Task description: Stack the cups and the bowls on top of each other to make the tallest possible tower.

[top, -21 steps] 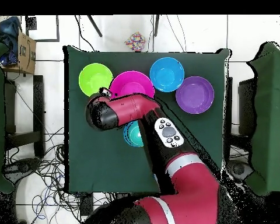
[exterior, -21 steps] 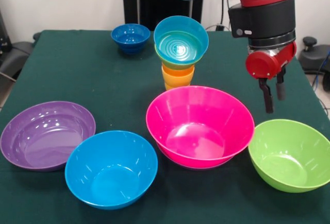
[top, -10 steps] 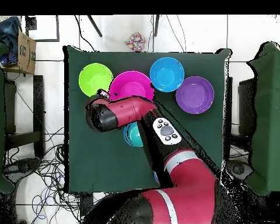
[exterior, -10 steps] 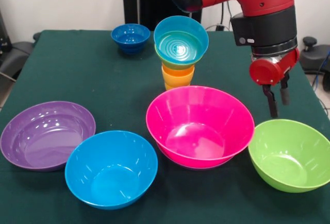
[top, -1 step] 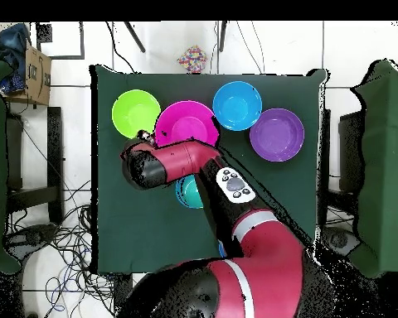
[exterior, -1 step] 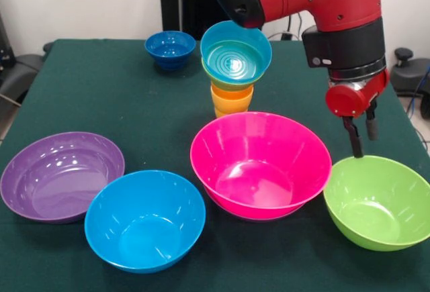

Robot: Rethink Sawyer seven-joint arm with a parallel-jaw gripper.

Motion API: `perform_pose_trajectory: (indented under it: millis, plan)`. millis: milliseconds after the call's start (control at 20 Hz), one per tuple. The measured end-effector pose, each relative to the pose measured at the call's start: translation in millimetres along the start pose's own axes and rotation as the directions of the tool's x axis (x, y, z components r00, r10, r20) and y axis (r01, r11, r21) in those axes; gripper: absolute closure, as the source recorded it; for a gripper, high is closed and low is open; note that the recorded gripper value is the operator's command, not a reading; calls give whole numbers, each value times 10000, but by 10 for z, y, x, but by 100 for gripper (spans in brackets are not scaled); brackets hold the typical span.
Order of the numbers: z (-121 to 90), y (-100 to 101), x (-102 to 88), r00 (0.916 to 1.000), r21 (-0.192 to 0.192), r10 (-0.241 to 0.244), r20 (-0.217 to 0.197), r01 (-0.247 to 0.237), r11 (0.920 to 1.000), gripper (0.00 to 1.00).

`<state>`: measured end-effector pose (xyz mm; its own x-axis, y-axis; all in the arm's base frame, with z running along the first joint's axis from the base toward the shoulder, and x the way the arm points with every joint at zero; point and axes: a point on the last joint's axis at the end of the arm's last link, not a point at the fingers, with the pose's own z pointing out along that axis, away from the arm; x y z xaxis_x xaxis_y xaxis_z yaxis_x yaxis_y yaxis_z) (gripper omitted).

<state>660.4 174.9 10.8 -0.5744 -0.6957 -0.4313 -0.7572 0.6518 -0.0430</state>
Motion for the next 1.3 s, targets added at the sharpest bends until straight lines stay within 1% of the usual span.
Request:
perform_pose_trajectory:
  millis: [250, 450, 850, 1050, 1200, 1250, 1300]
  plan:
    - [76, 52, 54, 10000, -124, 82, 7, -81, 9999, 0]
    - [176, 110, 144, 9999, -160, 21, 112, -20, 9999, 0]
    - [404, 246, 305, 9983, -88, -125, 575, 131, 9999, 0]
    - [477, 313, 361, 9980, -169, -122, 620, 133, 9998, 0]
    - [549, 388, 421, 9983, -331, -45, 576, 64, 9994, 0]
    - [570, 413, 439, 9985, -387, -17, 555, 39, 9992, 100]
    - [574, 418, 443, 9985, -399, -10, 551, 33, 9992, 100]
